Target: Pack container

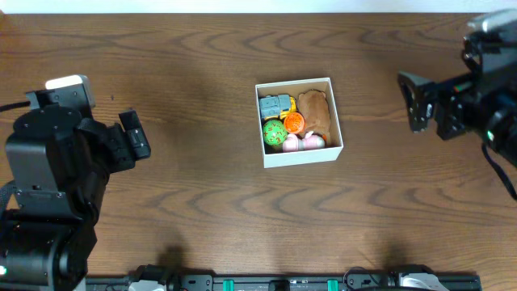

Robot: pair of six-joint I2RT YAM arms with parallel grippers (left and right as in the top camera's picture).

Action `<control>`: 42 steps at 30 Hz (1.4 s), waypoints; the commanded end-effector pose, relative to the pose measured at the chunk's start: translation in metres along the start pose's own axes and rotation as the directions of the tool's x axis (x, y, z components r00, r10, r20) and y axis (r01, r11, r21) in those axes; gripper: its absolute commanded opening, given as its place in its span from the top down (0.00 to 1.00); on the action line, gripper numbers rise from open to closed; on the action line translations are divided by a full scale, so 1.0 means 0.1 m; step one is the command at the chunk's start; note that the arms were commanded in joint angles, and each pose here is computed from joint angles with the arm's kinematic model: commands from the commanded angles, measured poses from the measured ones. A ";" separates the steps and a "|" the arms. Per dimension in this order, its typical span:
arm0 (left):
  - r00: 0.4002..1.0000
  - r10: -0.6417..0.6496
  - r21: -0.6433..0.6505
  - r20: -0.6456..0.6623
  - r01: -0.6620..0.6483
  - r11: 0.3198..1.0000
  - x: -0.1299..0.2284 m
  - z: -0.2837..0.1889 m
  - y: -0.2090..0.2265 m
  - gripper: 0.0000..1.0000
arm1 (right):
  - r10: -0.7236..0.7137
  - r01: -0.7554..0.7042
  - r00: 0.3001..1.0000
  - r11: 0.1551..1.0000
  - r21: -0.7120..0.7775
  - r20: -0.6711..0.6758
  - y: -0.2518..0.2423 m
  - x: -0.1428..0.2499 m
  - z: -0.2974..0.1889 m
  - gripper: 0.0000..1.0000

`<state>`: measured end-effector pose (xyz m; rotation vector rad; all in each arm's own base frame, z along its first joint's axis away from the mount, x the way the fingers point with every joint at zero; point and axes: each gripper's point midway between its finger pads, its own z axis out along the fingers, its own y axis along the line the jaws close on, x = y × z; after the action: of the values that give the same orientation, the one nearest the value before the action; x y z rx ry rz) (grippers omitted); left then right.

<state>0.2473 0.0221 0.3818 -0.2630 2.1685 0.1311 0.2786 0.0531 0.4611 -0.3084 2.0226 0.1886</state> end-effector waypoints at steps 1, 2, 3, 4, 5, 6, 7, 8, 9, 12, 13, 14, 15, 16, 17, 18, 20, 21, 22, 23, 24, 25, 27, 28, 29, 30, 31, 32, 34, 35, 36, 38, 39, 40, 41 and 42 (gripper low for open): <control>0.999 -0.008 -0.032 -0.042 0.007 0.999 0.08 0.15 0.03 0.02 | -0.012 0.014 0.999 0.998 0.062 -0.036 -0.09 0.08 0.03 0.01; 0.999 -0.005 -0.035 -0.053 0.003 0.999 0.10 0.18 0.03 0.02 | -0.012 0.015 0.999 0.998 0.062 -0.038 -0.09 0.09 0.03 0.01; 0.998 -0.002 -0.037 -0.066 -0.001 0.999 0.11 0.22 0.02 0.02 | -0.012 0.014 0.999 0.998 0.062 -0.042 -0.09 0.09 0.05 0.01; 0.997 0.000 -0.038 -0.074 -0.003 0.999 0.11 0.24 0.01 0.02 | -0.011 0.014 0.999 0.998 0.061 -0.045 -0.10 0.09 0.06 0.01; 0.997 0.003 -0.040 -0.083 -0.006 0.999 0.12 0.28 0.00 0.02 | -0.011 0.013 0.999 0.998 0.061 -0.047 -0.10 0.10 0.06 0.01; 0.996 0.005 -0.042 -0.093 -0.009 0.999 0.13 0.31 -0.01 0.02 | -0.010 0.013 0.999 0.998 0.060 -0.052 -0.10 0.11 0.07 0.01; 0.995 0.007 -0.043 -0.101 -0.012 0.999 0.13 0.34 -0.01 0.02 | -0.009 0.012 0.998 0.998 0.060 -0.056 -0.10 0.12 0.07 0.01; 0.994 0.010 -0.045 -0.110 -0.015 0.999 0.14 0.37 -0.02 0.02 | -0.007 0.011 0.998 0.998 0.059 -0.062 -0.10 0.13 0.08 0.01; 0.993 0.011 -0.046 -0.117 -0.017 0.999 0.15 0.39 -0.02 0.02 | -0.007 0.010 0.998 0.998 0.059 -0.067 -0.09 0.14 0.07 0.01; 0.989 0.018 -0.051 -0.144 -0.025 0.998 0.17 0.48 -0.04 0.02 | -0.005 0.010 0.997 0.998 0.058 -0.073 -0.09 0.16 0.07 0.01; 0.988 0.020 -0.052 -0.152 -0.028 0.998 0.18 0.50 -0.05 0.02 | -0.005 0.010 0.997 0.998 0.058 -0.073 -0.09 0.16 0.07 0.01; 0.987 0.022 -0.053 -0.160 -0.030 0.998 0.19 0.53 -0.05 0.02 | -0.005 0.009 0.997 0.998 0.058 -0.074 -0.09 0.16 0.07 0.01; 0.986 0.023 -0.054 -0.166 -0.032 0.998 0.19 0.55 -0.06 0.02 | -0.005 0.009 0.997 0.998 0.058 -0.074 -0.09 0.16 0.07 0.01; 0.985 0.025 -0.056 -0.173 -0.035 0.998 0.20 0.57 -0.06 0.02 | -0.005 0.009 0.997 0.998 0.058 -0.074 -0.09 0.16 0.07 0.01; 0.984 0.026 -0.056 -0.178 -0.036 0.998 0.21 0.59 -0.07 0.02 | -0.005 0.010 0.997 0.998 0.058 -0.073 -0.09 0.16 0.07 0.01; 0.982 0.027 -0.058 -0.185 -0.039 0.998 0.21 0.61 -0.07 0.02 | -0.005 0.009 0.997 0.998 0.058 -0.074 -0.09 0.16 0.07 0.01; 0.980 0.030 -0.059 -0.196 -0.042 0.997 0.23 0.65 -0.08 0.02 | -0.005 0.009 0.997 0.998 0.058 -0.074 -0.09 0.16 0.07 0.01; 0.979 0.031 -0.060 -0.202 -0.044 0.997 0.23 0.67 -0.08 0.02 | -0.005 0.009 0.997 0.998 0.058 -0.074 -0.09 0.16 0.07 0.01; 0.978 0.033 -0.061 -0.207 -0.046 0.997 0.24 0.69 -0.09 0.02 | -0.005 0.010 0.997 0.998 0.058 -0.073 -0.09 0.16 0.07 0.01; 0.977 0.034 -0.062 -0.211 -0.048 0.997 0.24 0.70 -0.09 0.02 | -0.005 0.009 0.997 0.998 0.058 -0.074 -0.09 0.16 0.07 0.01; 0.976 0.034 -0.062 -0.215 -0.049 0.997 0.25 0.71 -0.09 0.02 | -0.005 0.009 0.997 0.998 0.058 -0.074 -0.09 0.16 0.07 0.01; 0.975 0.035 -0.063 -0.219 -0.050 0.997 0.25 0.73 -0.10 0.02 | -0.005 0.009 0.997 0.998 0.058 -0.074 -0.09 0.16 0.07 0.01; 0.974 0.037 -0.064 -0.224 -0.052 0.997 0.26 0.75 -0.10 0.02 | -0.005 0.009 0.997 0.998 0.058 -0.074 -0.09 0.16 0.07 0.01; 0.973 0.037 -0.064 -0.228 -0.053 0.997 0.26 0.76 -0.10 0.02 | -0.005 0.009 0.997 0.998 0.058 -0.074 -0.09 0.16 0.07 0.01; 0.973 0.038 -0.065 -0.229 -0.054 0.996 0.26 0.76 -0.10 0.02 | -0.005 0.009 0.997 0.998 0.058 -0.075 -0.09 0.16 0.08 0.01; 0.972 0.038 -0.065 -0.231 -0.054 0.996 0.27 0.77 -0.10 0.02 | -0.005 0.009 0.997 0.998 0.058 -0.077 -0.09 0.16 0.08 0.01; 0.972 0.038 -0.065 -0.232 -0.055 0.996 0.27 0.77 -0.10 0.02 | -0.005 0.009 0.997 0.998 0.058 -0.075 -0.09 0.17 0.08 0.01; 0.972 0.038 -0.065 -0.233 -0.055 0.996 0.27 0.77 -0.10 0.02 | -0.006 0.010 0.998 0.998 0.058 -0.070 -0.09 0.17 0.05 0.01; 0.972 0.039 -0.065 -0.233 -0.055 0.996 0.27 0.78 -0.10 0.02 | -0.006 0.010 0.998 0.998 0.058 -0.070 -0.06 0.22 -0.03 0.01; 0.972 0.039 -0.065 -0.233 -0.055 0.996 0.27 0.78 -0.10 0.02 | -0.016 0.020 0.998 0.998 0.063 -0.065 -0.06 0.25 -0.06 0.01; 0.972 0.039 -0.065 -0.233 -0.055 0.996 0.27 0.78 -0.10 0.02 | -0.036 0.040 0.998 0.997 0.071 -0.057 -0.06 0.28 -0.10 0.01; 0.972 0.039 -0.065 -0.233 -0.055 0.996 0.27 0.78 -0.10 0.02 | -0.075 0.077 0.997 0.994 0.081 -0.031 -0.07 0.35 -0.12 0.01; 0.972 0.039 -0.065 -0.233 -0.055 0.996 0.27 0.78 -0.10 0.02 | -0.097 0.097 0.995 0.991 0.087 -0.007 -0.07 0.39 -0.11 0.01; 0.972 0.039 -0.065 -0.233 -0.055 0.996 0.27 0.78 -0.10 0.02 | -0.106 0.104 0.994 0.990 0.095 0.017 -0.08 0.43 -0.08 0.01; 0.972 0.039 -0.065 -0.233 -0.055 0.996 0.27 0.78 -0.10 0.02 | -0.108 0.104 0.993 0.989 0.104 0.039 -0.09 0.48 -0.04 0.01; 0.972 0.039 -0.065 -0.233 -0.055 0.996 0.27 0.78 -0.10 0.02 | -0.109 0.102 0.992 0.988 0.117 0.059 -0.12 0.56 0.01 0.01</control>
<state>0.2968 0.0192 0.3175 -0.2521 2.4045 0.2004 0.2626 0.0375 0.4339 -0.3055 1.9464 0.0576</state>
